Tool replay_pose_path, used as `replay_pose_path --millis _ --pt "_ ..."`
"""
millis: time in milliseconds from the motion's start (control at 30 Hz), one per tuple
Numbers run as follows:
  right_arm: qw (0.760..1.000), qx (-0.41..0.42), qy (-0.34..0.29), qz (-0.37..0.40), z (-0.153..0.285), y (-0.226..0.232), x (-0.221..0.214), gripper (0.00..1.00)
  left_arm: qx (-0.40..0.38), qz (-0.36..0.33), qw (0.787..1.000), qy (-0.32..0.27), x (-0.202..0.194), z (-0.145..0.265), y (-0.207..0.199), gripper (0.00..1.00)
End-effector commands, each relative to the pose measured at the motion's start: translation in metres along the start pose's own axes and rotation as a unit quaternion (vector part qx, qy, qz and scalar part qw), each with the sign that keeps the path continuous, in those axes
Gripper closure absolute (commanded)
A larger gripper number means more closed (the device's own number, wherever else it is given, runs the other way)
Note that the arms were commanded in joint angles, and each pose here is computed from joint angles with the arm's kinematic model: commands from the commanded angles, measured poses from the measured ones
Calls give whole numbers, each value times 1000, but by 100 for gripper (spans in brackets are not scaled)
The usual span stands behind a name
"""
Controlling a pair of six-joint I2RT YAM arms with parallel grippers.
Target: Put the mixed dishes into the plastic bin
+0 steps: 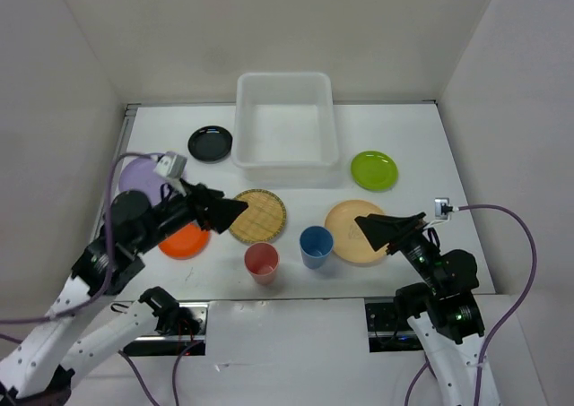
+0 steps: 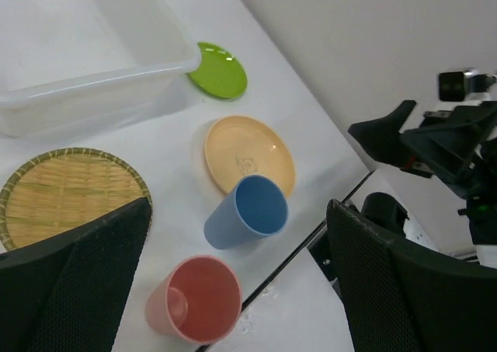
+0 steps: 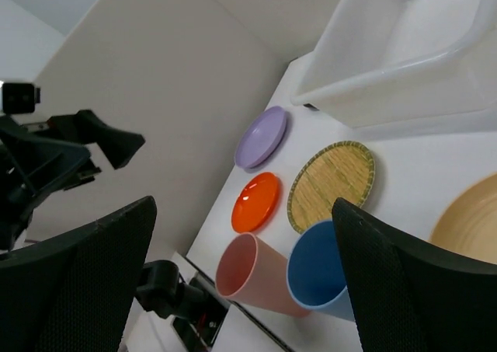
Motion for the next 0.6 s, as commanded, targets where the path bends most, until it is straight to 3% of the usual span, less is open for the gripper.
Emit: replay_pose_path --millis 0,33,67,100,133,167,233,300,400,467,500,567 --pt "998 29 -61 18 -1 14 22 3 1 -42 999 25 16 -21 -9 1" --pt "996 27 -73 34 -2 18 30 10 -2 -44 999 9 27 -26 -14 6" --pt "996 16 -74 39 -6 16 34 25 -1 -47 999 -14 39 -25 -19 15" --pt "996 -7 -72 42 -14 14 42 43 28 -47 997 -47 52 -28 -16 30" --pt "996 -20 -67 60 -20 12 46 50 47 -47 996 -67 62 -28 -14 64" --pt "995 -31 -61 66 -26 10 49 54 61 -47 992 -98 78 -22 -19 79" --pt "994 -51 -47 81 -44 7 59 55 140 -38 979 -144 98 -19 -4 100" --pt "993 -70 -36 88 -62 0 64 54 187 -37 967 -167 116 -25 1 98" --pt "990 -84 -29 107 -79 -5 73 46 237 -36 963 -125 114 -56 19 85" --pt "988 -111 -1 108 -96 -20 69 40 238 -31 965 -106 119 -75 32 79" --pt "987 -109 -3 116 -102 -18 75 39 233 -27 967 -102 122 -80 37 64" --pt "985 -123 10 117 -115 -26 75 35 174 -15 982 -77 126 -102 42 57"
Point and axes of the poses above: each gripper's point midway between its finger pads, its own z axis back along the fingers, its own y axis along the line the jaws close on, x = y × z, the point moved 5 cm from there along z, back along the fingers, and after that the axes turned 7 degrees about z, right-handed, at the moved point
